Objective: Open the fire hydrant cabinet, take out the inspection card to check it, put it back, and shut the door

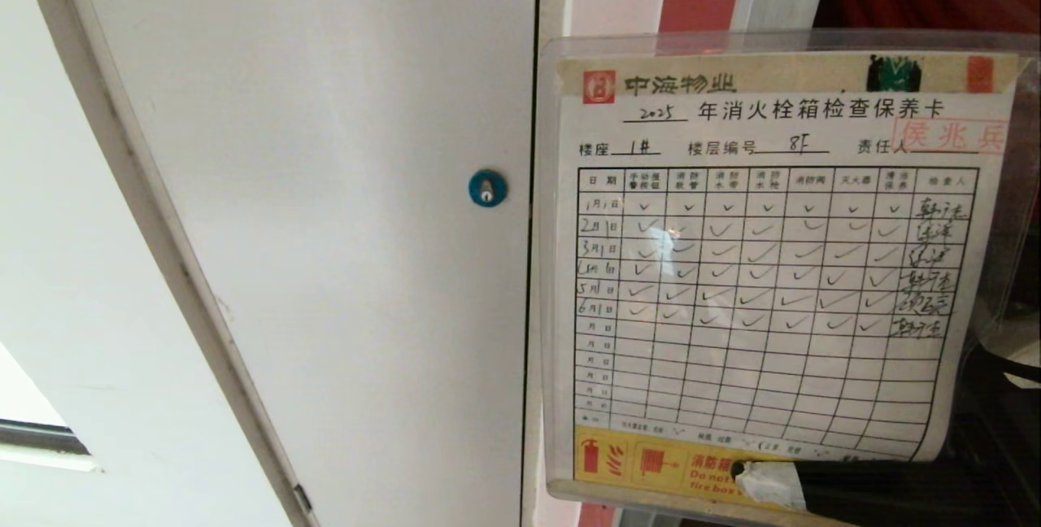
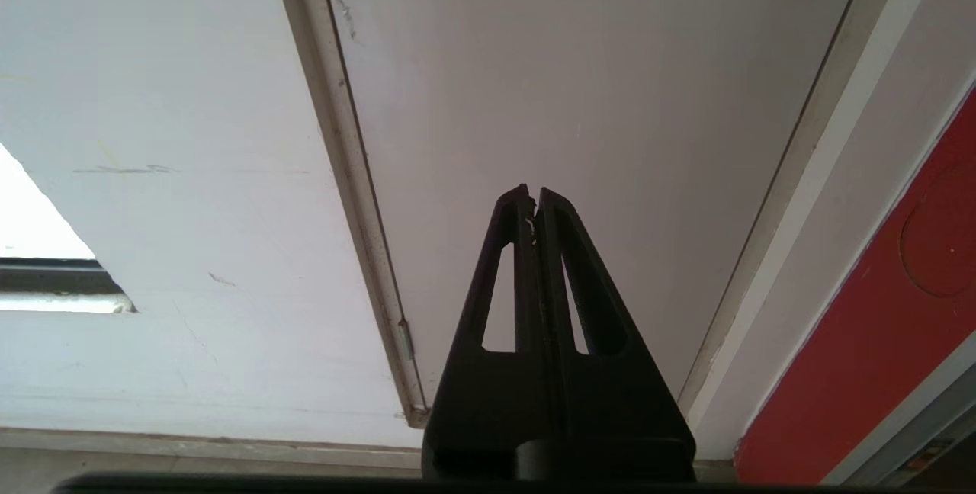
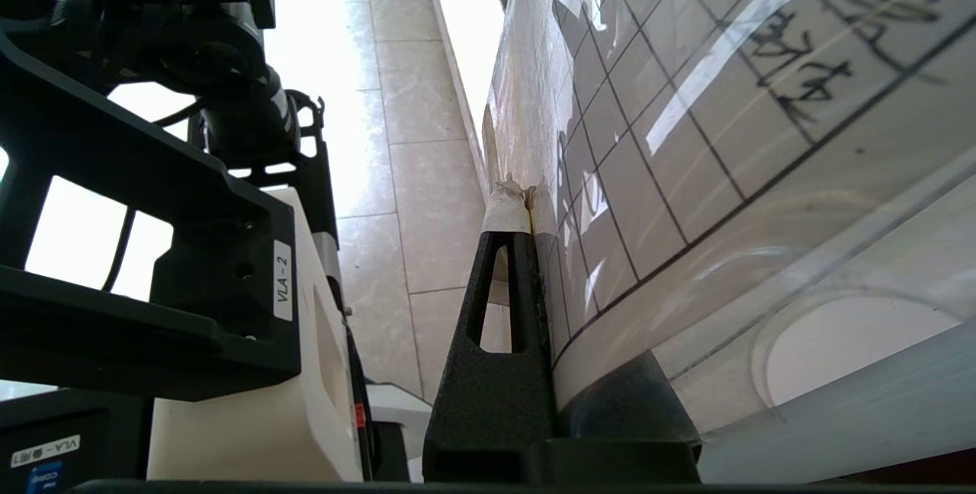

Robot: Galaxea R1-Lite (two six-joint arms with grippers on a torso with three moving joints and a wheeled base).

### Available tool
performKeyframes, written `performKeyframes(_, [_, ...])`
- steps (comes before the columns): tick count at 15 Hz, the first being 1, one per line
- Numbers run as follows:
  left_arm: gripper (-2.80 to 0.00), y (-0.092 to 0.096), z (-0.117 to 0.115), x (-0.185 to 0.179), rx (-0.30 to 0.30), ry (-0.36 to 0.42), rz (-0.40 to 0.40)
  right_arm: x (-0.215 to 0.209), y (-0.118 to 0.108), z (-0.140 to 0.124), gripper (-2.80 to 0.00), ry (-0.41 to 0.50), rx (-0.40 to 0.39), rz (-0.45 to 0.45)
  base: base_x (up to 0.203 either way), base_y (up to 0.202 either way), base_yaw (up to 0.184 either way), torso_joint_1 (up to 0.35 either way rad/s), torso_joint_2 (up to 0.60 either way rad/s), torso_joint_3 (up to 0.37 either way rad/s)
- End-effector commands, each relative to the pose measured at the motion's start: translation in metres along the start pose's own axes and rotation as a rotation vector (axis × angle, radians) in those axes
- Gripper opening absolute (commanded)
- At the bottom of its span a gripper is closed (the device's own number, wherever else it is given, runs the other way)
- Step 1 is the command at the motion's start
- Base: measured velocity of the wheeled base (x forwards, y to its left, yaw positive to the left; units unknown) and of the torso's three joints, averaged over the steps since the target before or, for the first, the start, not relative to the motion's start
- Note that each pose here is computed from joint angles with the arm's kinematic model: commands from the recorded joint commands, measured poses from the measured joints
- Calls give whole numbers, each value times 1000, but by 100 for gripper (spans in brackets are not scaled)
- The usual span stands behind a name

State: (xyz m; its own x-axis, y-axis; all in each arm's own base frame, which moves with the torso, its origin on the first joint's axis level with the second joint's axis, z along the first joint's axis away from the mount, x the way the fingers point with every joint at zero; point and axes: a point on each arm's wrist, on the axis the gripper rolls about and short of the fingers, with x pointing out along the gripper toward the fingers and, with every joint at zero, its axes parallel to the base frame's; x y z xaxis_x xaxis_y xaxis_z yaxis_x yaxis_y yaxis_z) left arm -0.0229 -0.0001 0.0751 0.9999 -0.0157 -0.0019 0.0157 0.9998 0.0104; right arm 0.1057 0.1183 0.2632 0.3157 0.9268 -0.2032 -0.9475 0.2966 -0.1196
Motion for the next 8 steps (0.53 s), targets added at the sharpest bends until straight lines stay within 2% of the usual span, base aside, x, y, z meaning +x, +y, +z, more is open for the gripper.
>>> performKeyframes(1, [-280,0,0,0,-1,1,0,-1,0,1,-280,-4,-4,2,0,0,0,0,0,0])
performKeyframes(8, [-280,0,0,0,-1,1,0,-5,3,0,-280,-12,-7,0,0,0,0,0,0,0])
